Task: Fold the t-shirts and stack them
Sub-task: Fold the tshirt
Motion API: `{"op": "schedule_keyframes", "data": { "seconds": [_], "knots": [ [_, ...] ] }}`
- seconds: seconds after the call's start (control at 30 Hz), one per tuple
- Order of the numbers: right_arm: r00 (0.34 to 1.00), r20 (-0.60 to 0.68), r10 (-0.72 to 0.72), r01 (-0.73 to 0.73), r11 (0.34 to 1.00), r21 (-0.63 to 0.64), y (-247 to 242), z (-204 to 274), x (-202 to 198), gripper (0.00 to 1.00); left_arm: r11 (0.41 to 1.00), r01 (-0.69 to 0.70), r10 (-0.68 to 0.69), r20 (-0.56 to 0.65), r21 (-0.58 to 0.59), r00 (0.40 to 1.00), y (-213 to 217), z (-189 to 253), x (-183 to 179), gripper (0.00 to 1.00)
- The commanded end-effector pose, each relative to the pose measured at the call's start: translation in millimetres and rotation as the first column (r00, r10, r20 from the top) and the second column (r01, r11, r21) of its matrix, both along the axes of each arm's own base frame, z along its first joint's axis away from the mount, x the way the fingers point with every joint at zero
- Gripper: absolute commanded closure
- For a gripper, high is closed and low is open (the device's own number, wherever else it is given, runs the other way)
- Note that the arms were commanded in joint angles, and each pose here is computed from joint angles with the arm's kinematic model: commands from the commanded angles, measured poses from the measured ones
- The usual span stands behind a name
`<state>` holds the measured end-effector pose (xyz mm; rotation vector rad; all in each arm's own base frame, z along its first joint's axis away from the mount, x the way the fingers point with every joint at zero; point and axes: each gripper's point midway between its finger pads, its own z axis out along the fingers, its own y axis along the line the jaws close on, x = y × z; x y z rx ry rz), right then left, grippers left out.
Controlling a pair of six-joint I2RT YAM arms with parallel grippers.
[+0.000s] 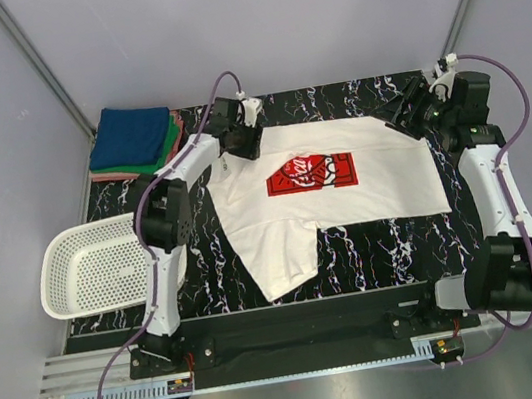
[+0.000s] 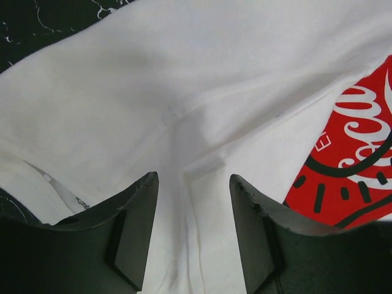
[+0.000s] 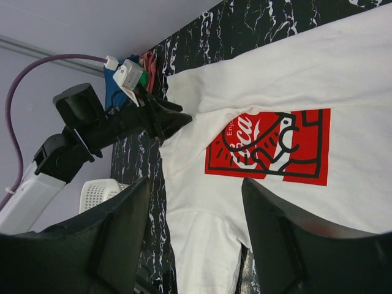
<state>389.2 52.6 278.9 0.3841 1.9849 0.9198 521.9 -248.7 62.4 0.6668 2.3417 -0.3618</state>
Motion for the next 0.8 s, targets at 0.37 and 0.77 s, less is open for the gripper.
{"op": "schedule_keyframes", "data": {
  "seconds": [0.37,0.77],
  "knots": [
    [0.996,0.087,0.000,0.002,1.000,-0.024,0,25,-5,0.30,0.995,0.089,-0.084,0.087,-0.055,0.993,-22,32,4,1.00],
    [0.998,0.069,0.006,-0.004,1.000,-0.030,1,20,-10,0.29,0.990,0.143,-0.141,0.090,-0.015,0.986,-49,53,-55,1.00]
  ]
}}
